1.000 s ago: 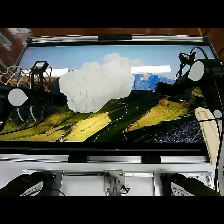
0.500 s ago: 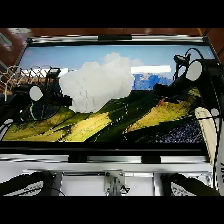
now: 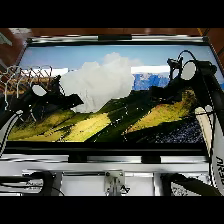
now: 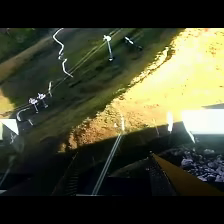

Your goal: Fold the shirts.

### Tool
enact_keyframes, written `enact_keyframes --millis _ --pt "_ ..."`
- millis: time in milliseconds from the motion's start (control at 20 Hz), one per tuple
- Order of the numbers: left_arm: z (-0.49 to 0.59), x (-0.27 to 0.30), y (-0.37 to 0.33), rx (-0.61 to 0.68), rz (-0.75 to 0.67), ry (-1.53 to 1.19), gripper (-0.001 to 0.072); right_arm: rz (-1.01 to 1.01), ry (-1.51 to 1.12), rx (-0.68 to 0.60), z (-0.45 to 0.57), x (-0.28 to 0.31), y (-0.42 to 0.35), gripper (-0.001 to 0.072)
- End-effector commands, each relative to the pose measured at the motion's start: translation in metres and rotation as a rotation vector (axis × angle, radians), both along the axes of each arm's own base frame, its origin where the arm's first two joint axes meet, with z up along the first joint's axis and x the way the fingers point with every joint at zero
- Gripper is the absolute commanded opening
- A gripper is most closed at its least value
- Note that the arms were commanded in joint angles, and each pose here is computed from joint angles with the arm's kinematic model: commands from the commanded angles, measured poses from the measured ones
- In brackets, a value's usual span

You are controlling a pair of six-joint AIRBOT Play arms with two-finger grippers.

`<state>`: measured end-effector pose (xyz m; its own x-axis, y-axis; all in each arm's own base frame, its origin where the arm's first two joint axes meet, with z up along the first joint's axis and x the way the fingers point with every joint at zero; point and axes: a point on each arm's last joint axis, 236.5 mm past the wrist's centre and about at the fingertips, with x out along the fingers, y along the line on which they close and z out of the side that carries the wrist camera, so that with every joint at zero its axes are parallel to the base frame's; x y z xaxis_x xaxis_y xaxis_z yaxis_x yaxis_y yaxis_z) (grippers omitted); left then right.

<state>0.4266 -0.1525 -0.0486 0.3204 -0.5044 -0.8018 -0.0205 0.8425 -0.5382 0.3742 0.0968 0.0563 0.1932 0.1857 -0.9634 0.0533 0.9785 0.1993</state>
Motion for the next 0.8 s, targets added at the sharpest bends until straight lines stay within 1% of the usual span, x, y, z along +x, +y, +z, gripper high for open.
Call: enact_keyframes --millis 0,50,100,250,350,500,600,750 --pt "0.000 0.015 -0.036 -0.174 0.055 0.018 0.0397 0.008 0.039 -0.002 -0.003 -0.008 0.000 0.0551" --pt "0.013 0.018 -0.052 -0.230 0.015 -0.027 0.0181 0.012 0.064 -0.010 -0.004 -0.014 -0.002 0.0551" --pt "0.034 0.019 -0.073 -0.300 -0.051 -0.091 0.0046 0.025 0.078 -0.026 -0.005 -0.018 -0.005 0.0551" --pt "0.114 0.008 -0.131 -0.492 -0.234 -0.242 0.0044 0.037 0.148 -0.180 -0.007 -0.036 -0.041 0.0551" --pt "0.154 -0.007 -0.159 -0.544 -0.306 -0.295 0.0043 0.046 0.146 -0.279 0.006 -0.046 -0.066 0.0552" --pt "0.200 -0.047 -0.210 -0.594 -0.429 -0.352 0.0043 0.007 0.030 -0.414 0.049 -0.054 -0.103 0.0552" --pt "0.206 -0.069 -0.244 -0.616 -0.434 -0.321 0.0044 -0.037 -0.071 -0.474 0.083 -0.064 -0.123 0.0552" --pt "0.202 -0.093 -0.288 -0.608 -0.431 -0.324 0.0044 -0.076 -0.184 -0.478 0.119 -0.083 -0.132 0.0552"
